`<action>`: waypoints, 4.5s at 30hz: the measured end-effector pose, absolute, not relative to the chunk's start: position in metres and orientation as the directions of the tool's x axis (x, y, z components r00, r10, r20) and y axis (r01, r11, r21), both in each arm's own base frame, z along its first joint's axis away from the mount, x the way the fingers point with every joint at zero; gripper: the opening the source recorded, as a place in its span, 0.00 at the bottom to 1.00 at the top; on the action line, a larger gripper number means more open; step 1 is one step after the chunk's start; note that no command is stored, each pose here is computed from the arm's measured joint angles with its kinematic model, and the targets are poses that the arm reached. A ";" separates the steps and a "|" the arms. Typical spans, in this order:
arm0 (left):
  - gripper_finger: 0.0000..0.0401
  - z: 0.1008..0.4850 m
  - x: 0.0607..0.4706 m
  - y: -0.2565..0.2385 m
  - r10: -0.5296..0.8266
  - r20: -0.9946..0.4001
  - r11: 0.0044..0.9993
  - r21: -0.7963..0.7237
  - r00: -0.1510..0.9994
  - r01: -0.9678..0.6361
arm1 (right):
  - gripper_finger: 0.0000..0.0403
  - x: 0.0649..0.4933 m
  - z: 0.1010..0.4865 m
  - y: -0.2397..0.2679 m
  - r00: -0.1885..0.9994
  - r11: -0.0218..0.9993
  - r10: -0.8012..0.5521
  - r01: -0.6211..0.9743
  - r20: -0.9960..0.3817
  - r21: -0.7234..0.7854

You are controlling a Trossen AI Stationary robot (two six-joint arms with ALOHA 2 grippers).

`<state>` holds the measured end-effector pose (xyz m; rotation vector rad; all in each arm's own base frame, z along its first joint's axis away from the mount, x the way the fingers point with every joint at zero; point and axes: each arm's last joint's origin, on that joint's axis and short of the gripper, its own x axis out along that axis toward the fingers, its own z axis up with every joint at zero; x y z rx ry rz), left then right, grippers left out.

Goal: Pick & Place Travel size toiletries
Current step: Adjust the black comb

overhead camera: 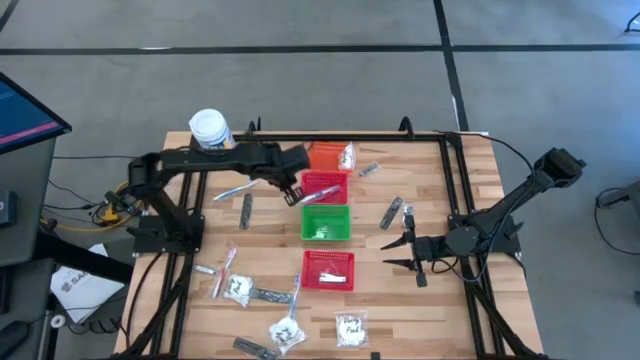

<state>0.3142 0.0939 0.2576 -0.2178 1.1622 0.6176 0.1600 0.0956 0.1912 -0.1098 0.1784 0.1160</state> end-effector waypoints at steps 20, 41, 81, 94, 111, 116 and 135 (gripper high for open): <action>0.00 0.252 0.226 0.051 0.341 -0.864 0.716 -0.017 0.370 -0.698 | 0.35 0.160 0.191 0.096 0.978 0.987 0.107 -0.126 -0.181 -0.097; 0.00 0.190 0.208 -0.005 0.377 -0.829 0.650 -0.081 0.413 -0.756 | 0.36 0.160 0.194 0.096 0.982 0.988 0.109 -0.124 -0.152 -0.093; 0.00 0.201 0.209 -0.104 0.072 -0.604 0.843 -0.389 0.794 -0.372 | 0.31 0.162 0.192 0.097 0.978 0.991 0.131 -0.136 -0.161 -0.021; 0.00 0.201 0.209 -0.104 0.071 -0.604 0.848 -0.383 0.794 -0.367 | 0.29 0.164 0.192 0.093 0.981 0.994 0.108 -0.109 -0.163 -0.001; 0.00 0.202 0.210 -0.103 0.110 -0.590 0.852 -0.358 0.800 -0.381 | 0.29 0.171 0.163 0.050 0.883 0.960 -0.163 0.245 -0.441 0.135; 0.00 0.202 0.210 -0.102 0.144 -0.577 0.855 -0.336 0.804 -0.394 | 0.29 0.171 0.160 0.045 0.866 0.954 -0.191 0.275 -0.462 0.122; 0.00 0.204 0.212 -0.097 0.223 -0.544 0.845 -0.307 0.809 -0.439 | 0.29 0.166 0.146 0.000 0.688 0.848 -0.403 0.529 -0.604 0.036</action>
